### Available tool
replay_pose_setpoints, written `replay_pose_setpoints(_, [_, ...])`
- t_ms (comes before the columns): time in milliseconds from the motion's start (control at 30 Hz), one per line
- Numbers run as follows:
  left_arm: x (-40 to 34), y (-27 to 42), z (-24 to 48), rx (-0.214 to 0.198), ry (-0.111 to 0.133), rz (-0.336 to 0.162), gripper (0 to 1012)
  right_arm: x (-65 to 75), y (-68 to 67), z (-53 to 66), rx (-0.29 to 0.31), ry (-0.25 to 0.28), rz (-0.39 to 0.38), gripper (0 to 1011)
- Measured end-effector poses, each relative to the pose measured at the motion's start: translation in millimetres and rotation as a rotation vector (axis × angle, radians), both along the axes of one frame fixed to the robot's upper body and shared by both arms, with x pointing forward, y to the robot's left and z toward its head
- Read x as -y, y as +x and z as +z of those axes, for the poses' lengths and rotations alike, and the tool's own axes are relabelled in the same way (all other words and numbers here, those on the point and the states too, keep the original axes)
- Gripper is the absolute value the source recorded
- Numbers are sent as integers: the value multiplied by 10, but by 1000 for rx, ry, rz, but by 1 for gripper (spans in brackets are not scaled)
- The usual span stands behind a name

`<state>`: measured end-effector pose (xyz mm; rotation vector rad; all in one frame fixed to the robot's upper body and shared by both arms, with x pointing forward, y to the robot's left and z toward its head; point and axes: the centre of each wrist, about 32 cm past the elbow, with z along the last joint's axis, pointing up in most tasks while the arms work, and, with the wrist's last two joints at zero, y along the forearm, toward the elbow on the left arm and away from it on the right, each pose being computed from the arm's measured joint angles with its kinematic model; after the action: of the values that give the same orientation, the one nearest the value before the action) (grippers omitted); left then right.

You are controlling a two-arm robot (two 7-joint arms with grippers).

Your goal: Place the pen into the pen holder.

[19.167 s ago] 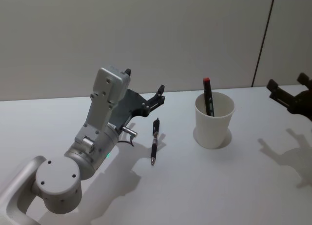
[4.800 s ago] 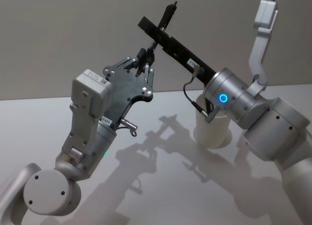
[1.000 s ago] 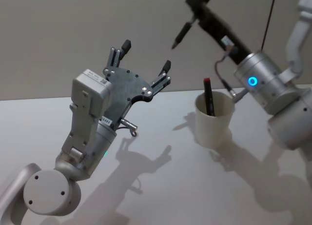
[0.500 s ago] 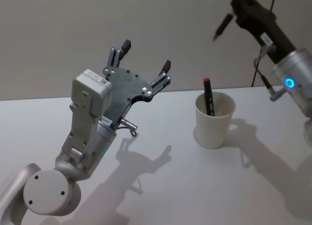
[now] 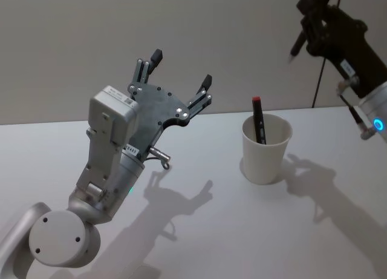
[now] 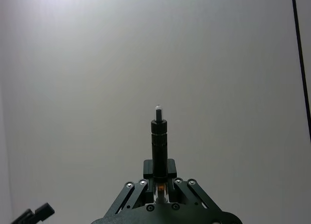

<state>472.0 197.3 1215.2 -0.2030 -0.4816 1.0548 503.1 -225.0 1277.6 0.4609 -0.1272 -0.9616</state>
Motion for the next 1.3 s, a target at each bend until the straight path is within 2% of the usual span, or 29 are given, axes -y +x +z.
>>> replay_pose_setpoints(433, [0, 0, 0, 0, 0, 0, 1001, -23, -150, -151, 86, -211, -67, 145])
replay_pose_setpoints(633, [0, 0, 0, 0, 0, 0, 1001, -71, -186, -295, 113, -316, -93, 145])
replay_pose_setpoints(667, [0, 0, 0, 0, 0, 0, 1001, -71, -186, -295, 113, -316, -93, 145])
replay_pose_setpoints(767, [0, 0, 0, 0, 0, 0, 1001, -98, -186, -372, 123, -363, -105, 145])
replay_pose_setpoints(1000, [0, 0, 0, 0, 0, 0, 1001, -136, -172, -500, 120, -421, -115, 145])
replay_pose_setpoints(1300, [0, 0, 0, 0, 0, 0, 1001, -190, -134, -629, 104, -454, -116, 146])
